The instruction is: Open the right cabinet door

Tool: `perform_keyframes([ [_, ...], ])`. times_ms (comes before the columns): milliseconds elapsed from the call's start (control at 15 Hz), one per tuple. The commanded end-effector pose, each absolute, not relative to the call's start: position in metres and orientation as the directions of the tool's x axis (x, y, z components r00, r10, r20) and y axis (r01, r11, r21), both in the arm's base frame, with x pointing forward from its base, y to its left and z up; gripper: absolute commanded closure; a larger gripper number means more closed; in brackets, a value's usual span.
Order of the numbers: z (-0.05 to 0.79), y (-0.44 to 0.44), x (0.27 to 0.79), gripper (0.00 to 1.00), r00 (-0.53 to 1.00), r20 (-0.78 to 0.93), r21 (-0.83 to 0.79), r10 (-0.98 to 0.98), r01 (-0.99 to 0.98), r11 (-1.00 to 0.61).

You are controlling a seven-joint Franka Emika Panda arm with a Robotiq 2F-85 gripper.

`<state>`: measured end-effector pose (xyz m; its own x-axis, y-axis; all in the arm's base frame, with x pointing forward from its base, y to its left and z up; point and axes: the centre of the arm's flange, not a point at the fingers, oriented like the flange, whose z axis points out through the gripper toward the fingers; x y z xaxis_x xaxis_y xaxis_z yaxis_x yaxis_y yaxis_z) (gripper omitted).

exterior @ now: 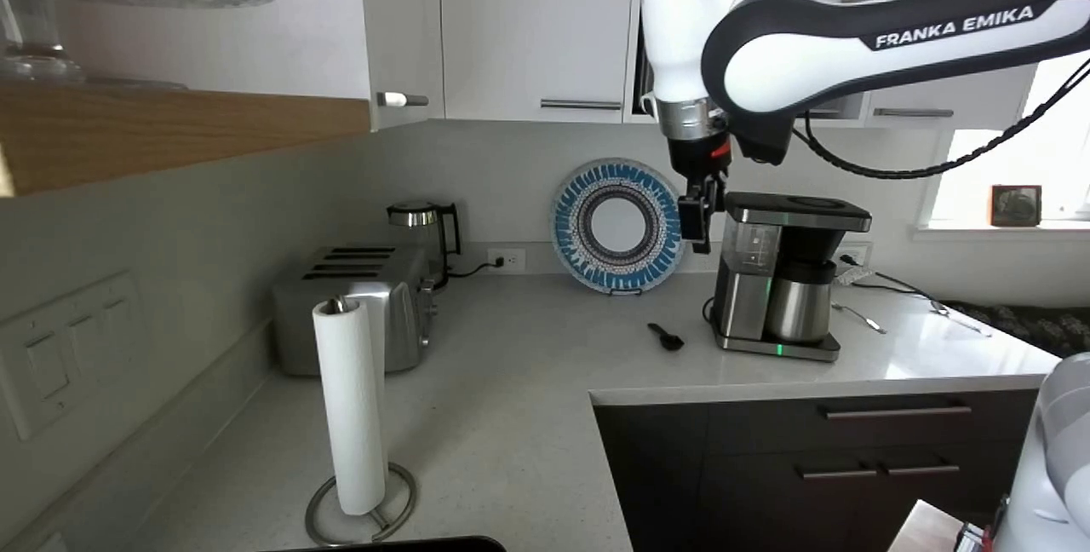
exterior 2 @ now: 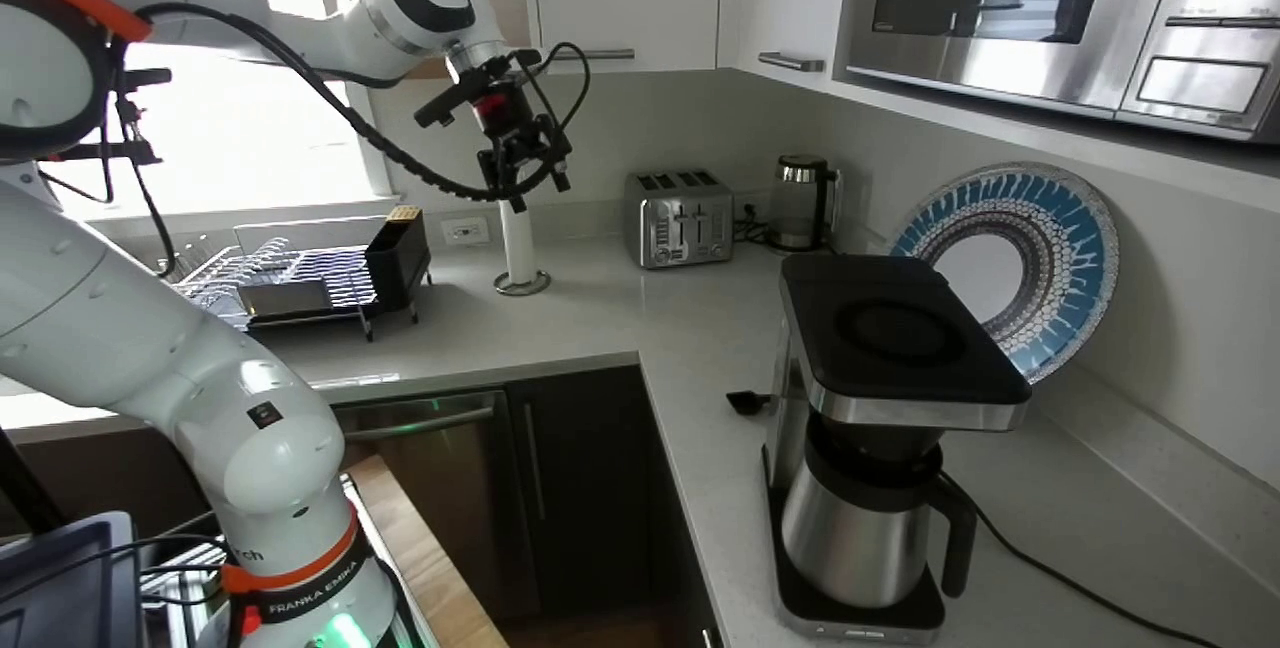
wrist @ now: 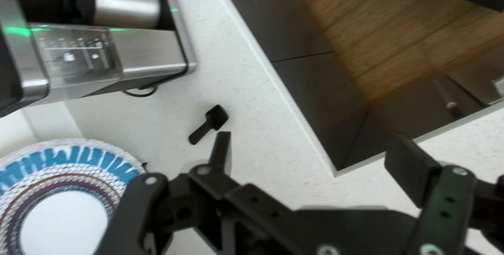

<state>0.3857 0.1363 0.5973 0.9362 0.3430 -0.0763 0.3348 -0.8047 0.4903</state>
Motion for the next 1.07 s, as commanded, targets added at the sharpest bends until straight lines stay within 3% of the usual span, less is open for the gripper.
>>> perform_keyframes([
  [0, 0.610, 0.139, 0.431, 0.00, 0.920, -0.112, 0.649, 0.375, 0.353, -0.674],
  [333, 0.632, 0.110, 0.464, 0.00, 0.899, -0.118, 0.846, 0.421, 0.313, -0.432],
  [400, 0.625, 0.121, 0.451, 0.00, 0.909, -0.118, 0.802, 0.400, 0.325, -0.501],
  [800, 0.631, 0.113, 0.460, 0.00, 0.906, -0.118, 0.838, 0.407, 0.311, -0.449],
  [1000, 0.638, 0.098, 0.489, 0.00, 0.892, -0.090, 0.930, 0.443, 0.235, -0.283],
])
